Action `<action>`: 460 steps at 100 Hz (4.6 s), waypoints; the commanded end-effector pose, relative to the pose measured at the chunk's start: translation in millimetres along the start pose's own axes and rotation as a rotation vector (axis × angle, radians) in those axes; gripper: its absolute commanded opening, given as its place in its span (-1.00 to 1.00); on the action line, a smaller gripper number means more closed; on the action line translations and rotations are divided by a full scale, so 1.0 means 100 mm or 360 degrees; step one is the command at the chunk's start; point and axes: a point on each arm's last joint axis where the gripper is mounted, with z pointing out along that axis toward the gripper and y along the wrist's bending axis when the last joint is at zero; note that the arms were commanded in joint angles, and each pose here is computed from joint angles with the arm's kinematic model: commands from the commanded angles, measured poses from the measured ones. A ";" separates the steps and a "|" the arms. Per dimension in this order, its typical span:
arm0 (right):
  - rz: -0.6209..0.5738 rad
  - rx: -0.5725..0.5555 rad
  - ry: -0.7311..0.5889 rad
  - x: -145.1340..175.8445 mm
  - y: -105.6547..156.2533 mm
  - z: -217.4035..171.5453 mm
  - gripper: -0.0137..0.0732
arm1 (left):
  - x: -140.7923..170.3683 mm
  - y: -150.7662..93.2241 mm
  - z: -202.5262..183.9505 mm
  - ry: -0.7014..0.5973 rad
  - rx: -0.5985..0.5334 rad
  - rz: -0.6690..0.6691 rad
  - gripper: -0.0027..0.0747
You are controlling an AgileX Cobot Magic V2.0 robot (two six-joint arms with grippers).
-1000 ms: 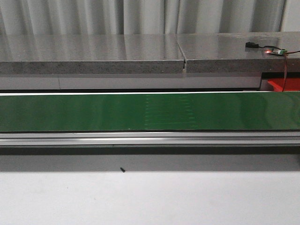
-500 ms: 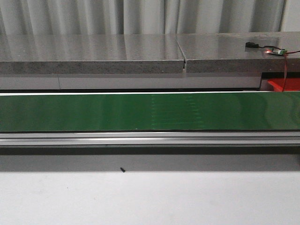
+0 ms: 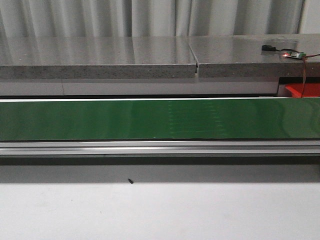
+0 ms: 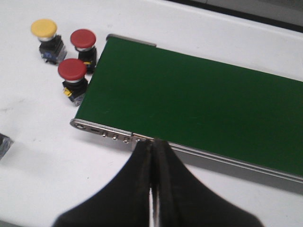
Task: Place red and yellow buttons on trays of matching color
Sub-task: 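Lower the left gripper onto a yellow push-button on the table and close, then carry the yellow button onto the green belt and open the left gripper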
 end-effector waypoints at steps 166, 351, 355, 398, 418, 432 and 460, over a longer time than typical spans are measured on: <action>-0.0012 -0.0013 -0.0152 -0.13 0.02 -0.09 -0.84 | -0.46 1.83 1.54 0.0727 -0.0471 -0.0830 0.32; -0.0012 -0.0013 -0.0152 -0.13 0.02 -0.09 -0.84 | -1.26 0.19 1.65 0.0766 0.0169 -0.0165 -0.50; -0.0012 -0.0013 -0.0152 -0.13 0.02 -0.09 -0.84 | -1.26 0.17 1.69 0.0810 0.0180 -0.0159 -0.50; -0.0012 -0.0013 -0.0152 -0.13 0.02 -0.09 -0.84 | -1.36 0.12 1.79 0.0868 0.0214 -0.0116 0.14; -0.0012 -0.0013 -0.0152 -0.13 0.02 -0.09 -0.84 | -1.49 0.10 1.68 0.0817 0.0233 -0.0086 0.32; -0.0012 -0.0013 -0.0152 -0.13 0.02 -0.09 -0.84 | -1.63 0.07 1.52 0.0722 0.0233 -0.0050 0.32; -0.0012 -0.0013 -0.0152 -0.13 0.02 -0.09 -0.84 | -1.70 0.38 1.36 0.0653 -0.0018 -0.0189 0.31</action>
